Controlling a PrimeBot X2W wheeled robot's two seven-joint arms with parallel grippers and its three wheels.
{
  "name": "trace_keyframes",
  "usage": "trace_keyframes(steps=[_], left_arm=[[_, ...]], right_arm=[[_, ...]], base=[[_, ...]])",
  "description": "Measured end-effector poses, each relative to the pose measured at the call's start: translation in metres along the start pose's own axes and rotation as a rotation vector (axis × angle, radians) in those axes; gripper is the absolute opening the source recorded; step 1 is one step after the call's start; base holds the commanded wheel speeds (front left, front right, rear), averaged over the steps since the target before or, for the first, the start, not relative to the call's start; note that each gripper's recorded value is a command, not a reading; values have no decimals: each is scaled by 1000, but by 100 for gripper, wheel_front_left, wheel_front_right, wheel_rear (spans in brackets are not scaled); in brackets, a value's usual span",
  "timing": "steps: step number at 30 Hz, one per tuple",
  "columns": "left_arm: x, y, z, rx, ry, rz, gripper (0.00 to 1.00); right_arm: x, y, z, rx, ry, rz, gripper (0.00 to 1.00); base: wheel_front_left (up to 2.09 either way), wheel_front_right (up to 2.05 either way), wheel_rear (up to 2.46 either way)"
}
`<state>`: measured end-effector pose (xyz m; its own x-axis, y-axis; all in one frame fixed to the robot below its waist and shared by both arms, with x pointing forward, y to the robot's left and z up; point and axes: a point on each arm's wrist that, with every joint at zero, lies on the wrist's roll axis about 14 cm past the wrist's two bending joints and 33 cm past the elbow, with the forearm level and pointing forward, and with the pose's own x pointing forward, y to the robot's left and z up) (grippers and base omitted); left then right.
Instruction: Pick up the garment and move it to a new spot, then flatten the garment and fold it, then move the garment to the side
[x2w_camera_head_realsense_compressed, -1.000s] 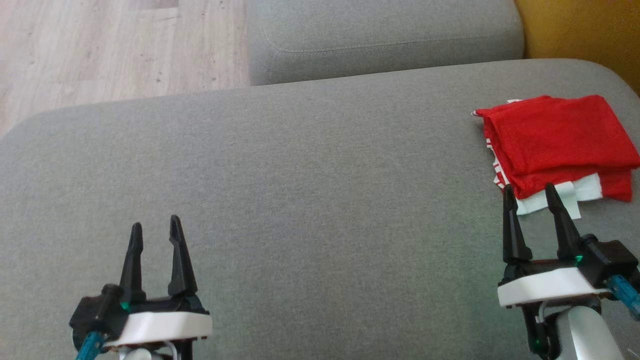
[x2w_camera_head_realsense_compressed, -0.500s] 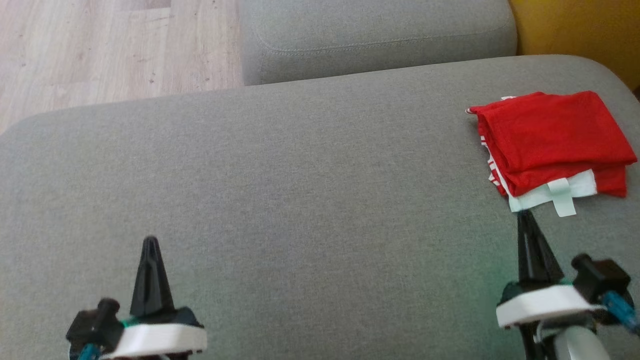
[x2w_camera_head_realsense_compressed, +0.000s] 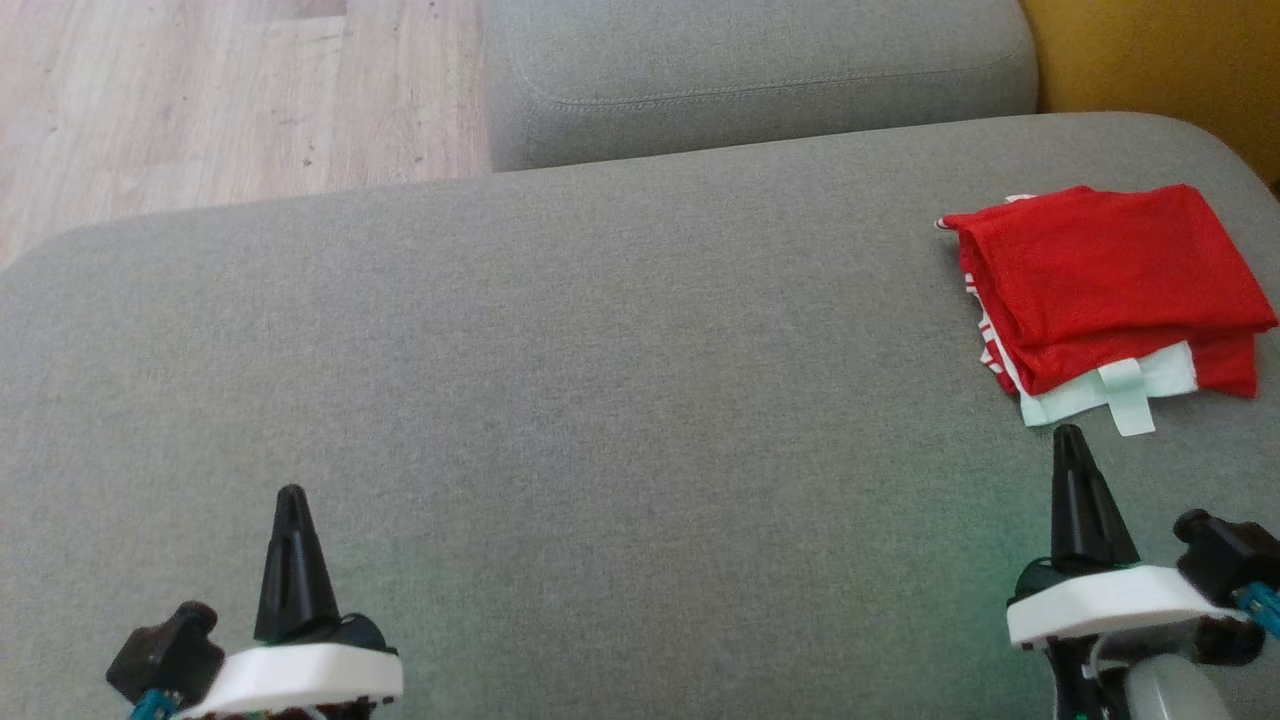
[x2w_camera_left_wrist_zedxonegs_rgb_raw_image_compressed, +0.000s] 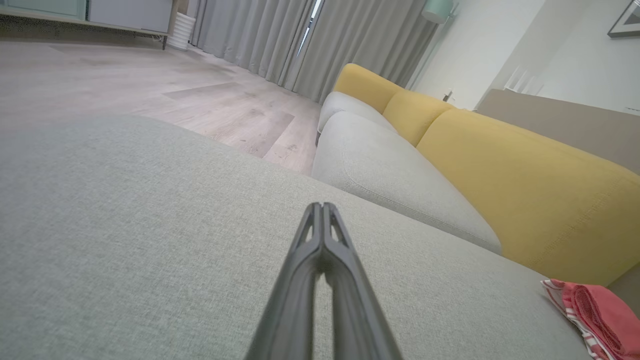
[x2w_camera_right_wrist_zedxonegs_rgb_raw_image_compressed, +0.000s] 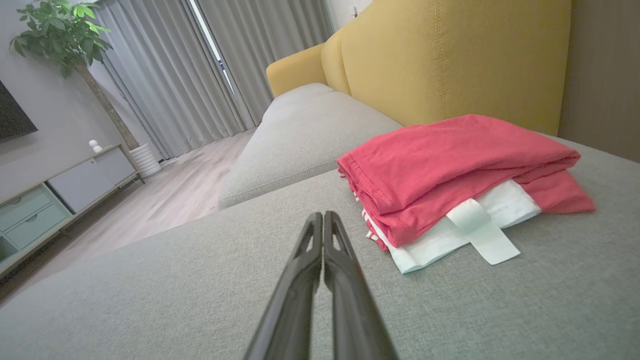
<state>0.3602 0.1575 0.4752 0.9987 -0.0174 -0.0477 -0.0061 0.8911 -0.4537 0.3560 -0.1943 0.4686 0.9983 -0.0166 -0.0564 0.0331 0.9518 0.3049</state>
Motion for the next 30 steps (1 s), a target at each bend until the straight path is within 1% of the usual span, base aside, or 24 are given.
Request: trace_keyframes(steps=[13, 30], left_arm=[[0, 10, 0, -129, 18, 38, 0], [3, 14, -2, -298, 44, 56, 0]], right_arm=[[1, -5, -1, 147, 12, -31, 0], [2, -12, -2, 340, 20, -67, 0]], base=[[0, 0, 0], [0, 0, 0]])
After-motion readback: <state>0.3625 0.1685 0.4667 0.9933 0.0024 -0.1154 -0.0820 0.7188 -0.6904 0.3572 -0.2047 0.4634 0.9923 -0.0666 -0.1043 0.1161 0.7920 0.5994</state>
